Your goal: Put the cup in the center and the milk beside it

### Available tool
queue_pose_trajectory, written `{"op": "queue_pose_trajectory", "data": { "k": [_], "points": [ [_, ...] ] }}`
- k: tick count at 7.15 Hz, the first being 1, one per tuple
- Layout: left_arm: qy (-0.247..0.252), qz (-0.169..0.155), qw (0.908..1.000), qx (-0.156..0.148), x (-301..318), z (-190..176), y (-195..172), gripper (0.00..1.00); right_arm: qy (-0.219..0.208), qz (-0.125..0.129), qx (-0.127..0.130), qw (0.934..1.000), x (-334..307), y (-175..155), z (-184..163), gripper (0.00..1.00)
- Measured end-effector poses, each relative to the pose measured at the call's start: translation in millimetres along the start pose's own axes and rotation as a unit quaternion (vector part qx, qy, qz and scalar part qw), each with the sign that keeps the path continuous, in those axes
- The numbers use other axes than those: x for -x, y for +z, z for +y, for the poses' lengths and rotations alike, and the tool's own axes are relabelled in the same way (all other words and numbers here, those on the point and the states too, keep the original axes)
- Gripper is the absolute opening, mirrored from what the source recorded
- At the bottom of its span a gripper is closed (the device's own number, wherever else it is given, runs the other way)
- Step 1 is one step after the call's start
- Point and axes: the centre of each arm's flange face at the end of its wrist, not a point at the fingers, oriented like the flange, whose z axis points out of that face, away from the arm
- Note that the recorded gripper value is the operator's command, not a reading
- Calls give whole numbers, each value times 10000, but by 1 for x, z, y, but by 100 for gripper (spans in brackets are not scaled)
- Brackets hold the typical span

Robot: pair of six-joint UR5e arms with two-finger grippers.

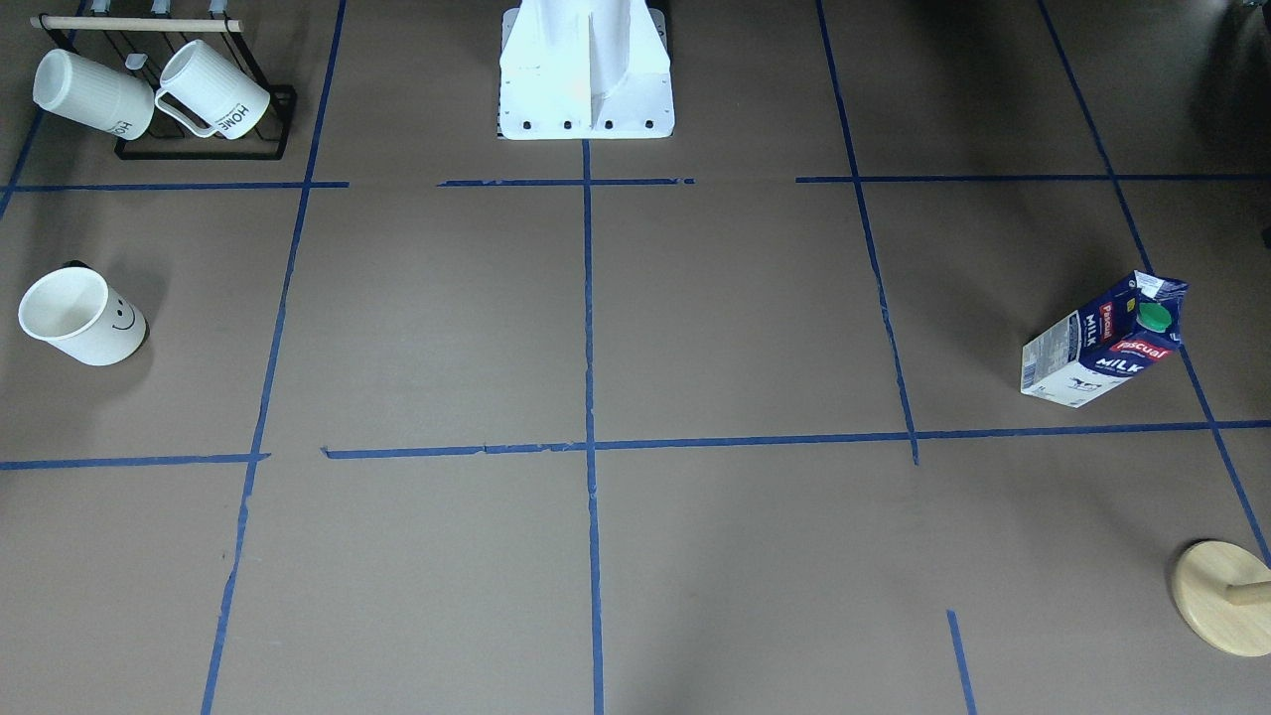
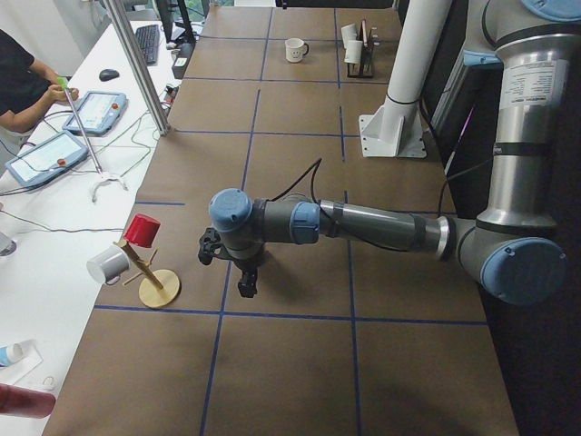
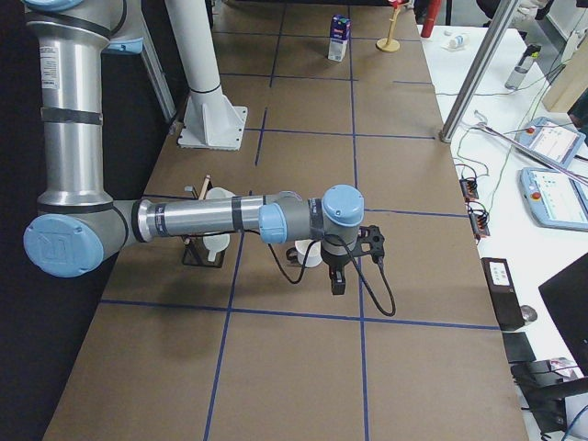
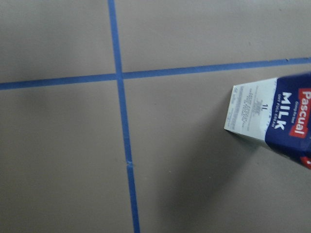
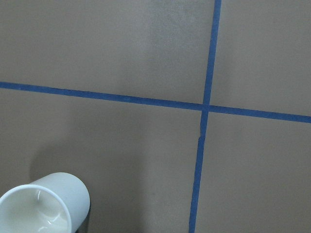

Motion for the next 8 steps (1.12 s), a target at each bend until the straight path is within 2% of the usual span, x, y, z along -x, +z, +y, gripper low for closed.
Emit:
{"op": "queue_pose_trajectory", "data": {
  "k": [3,6,8],
  "points": [
    [113,-246,9996,-88,-9,16,-9,100,-14,-26,2,10000,0,2,2,100],
    [140,-237,9995,-159,-18,18,-15,100,-50,-27,0,10000,-1,3,2,100],
    [-77,-218,9996,-131,-14,19,-10,100,-222,-68,-3,9997,7,7,3,100]
  ]
}}
